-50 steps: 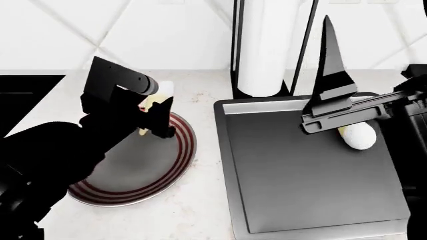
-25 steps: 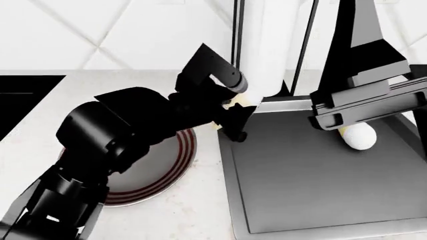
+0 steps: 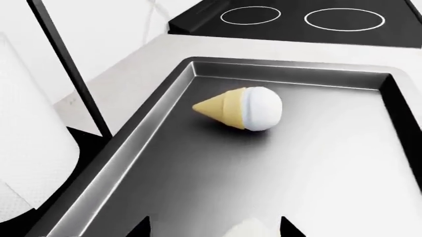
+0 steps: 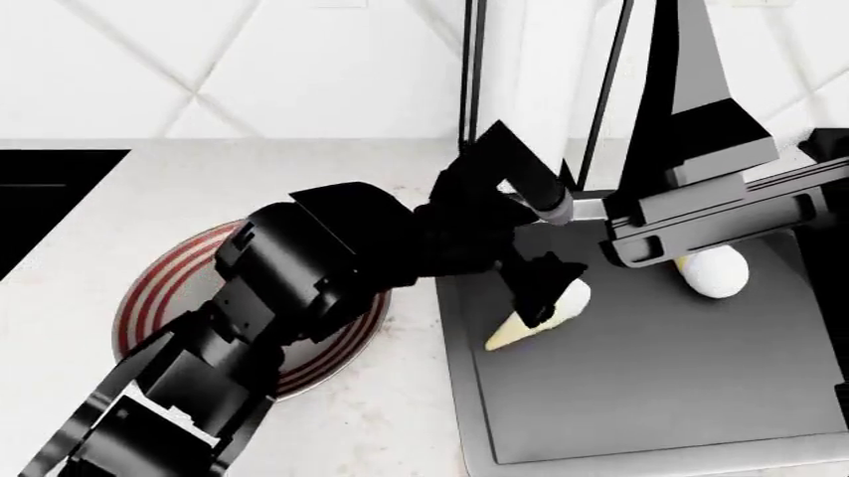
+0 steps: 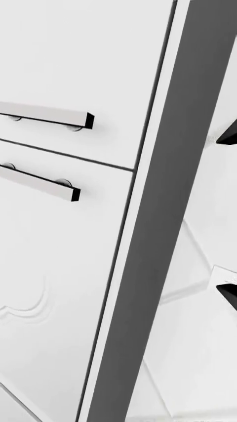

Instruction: Move the dessert items from the plate to the tray.

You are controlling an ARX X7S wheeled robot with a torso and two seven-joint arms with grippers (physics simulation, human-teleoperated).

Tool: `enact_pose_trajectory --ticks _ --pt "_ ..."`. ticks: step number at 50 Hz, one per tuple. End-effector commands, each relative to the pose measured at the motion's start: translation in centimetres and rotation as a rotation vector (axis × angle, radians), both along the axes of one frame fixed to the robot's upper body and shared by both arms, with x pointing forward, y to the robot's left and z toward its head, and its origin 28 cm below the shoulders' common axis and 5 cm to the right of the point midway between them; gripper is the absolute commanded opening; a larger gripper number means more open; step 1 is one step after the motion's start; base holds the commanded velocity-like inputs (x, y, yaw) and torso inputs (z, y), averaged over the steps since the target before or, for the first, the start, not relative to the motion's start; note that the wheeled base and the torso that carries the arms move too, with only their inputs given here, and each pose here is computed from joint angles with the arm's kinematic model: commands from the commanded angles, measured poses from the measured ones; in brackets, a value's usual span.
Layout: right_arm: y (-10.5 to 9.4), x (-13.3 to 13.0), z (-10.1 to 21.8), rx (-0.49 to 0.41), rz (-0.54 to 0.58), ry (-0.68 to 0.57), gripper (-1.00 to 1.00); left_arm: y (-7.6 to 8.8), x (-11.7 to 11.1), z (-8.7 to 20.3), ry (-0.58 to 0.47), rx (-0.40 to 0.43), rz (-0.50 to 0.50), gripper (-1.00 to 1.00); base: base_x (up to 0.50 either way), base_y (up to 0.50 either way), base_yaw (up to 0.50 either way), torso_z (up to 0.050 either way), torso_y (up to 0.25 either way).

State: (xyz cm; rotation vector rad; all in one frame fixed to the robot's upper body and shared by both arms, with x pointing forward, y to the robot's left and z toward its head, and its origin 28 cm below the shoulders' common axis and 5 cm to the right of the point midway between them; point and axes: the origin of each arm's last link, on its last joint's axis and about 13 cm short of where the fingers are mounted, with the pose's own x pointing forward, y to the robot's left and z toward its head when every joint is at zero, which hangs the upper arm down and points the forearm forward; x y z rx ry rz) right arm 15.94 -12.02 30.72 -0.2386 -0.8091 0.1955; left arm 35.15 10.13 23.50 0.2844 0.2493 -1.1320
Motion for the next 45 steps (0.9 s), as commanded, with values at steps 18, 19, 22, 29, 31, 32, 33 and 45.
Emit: enact_pose_trajectory --ticks 18,19,22,29,31,32,33,45 --pt "0.2 0.6 -0.4 0.000 0.016 0.026 1.00 7.8 -1.6 6.6 -0.392 -0.152 0.382 1.00 0.00 0.00 0.00 0.000 0.000" --pt "0.3 0.7 -0.4 0.000 0.017 0.026 1.00 8.3 -1.7 6.2 -0.409 -0.143 0.414 1.00 0.00 0.00 0.00 0.000 0.000" --pt "0.4 1.0 -0.6 -0.001 0.022 0.032 1.00 9.6 -2.7 5.4 -0.500 -0.128 0.493 1.00 0.00 0.00 0.00 0.000 0.000" --pt "0.5 1.1 -0.8 0.000 0.034 0.034 1.00 11.2 -6.1 4.9 -0.677 -0.075 0.596 1.00 0.00 0.00 0.00 0.000 0.000" --pt "0.5 1.0 -0.9 0.000 0.033 0.035 1.00 11.5 -7.0 4.9 -0.701 -0.073 0.614 1.00 0.00 0.00 0.00 0.000 0.000" --pt "0.4 0.9 -0.9 0.002 0.033 0.033 1.00 11.8 -7.7 4.9 -0.715 -0.080 0.629 1.00 0.00 0.00 0.00 0.000 0.000" --pt "0.4 0.8 -0.9 0.004 0.032 0.032 1.00 12.0 -8.3 5.0 -0.730 -0.090 0.646 1.00 0.00 0.00 0.00 0.000 0.000" --pt "0.5 -0.2 -0.7 0.003 0.048 0.005 1.00 13.5 -14.2 7.4 -0.915 -0.231 0.752 1.00 0.00 0.00 0.00 0.000 0.000"
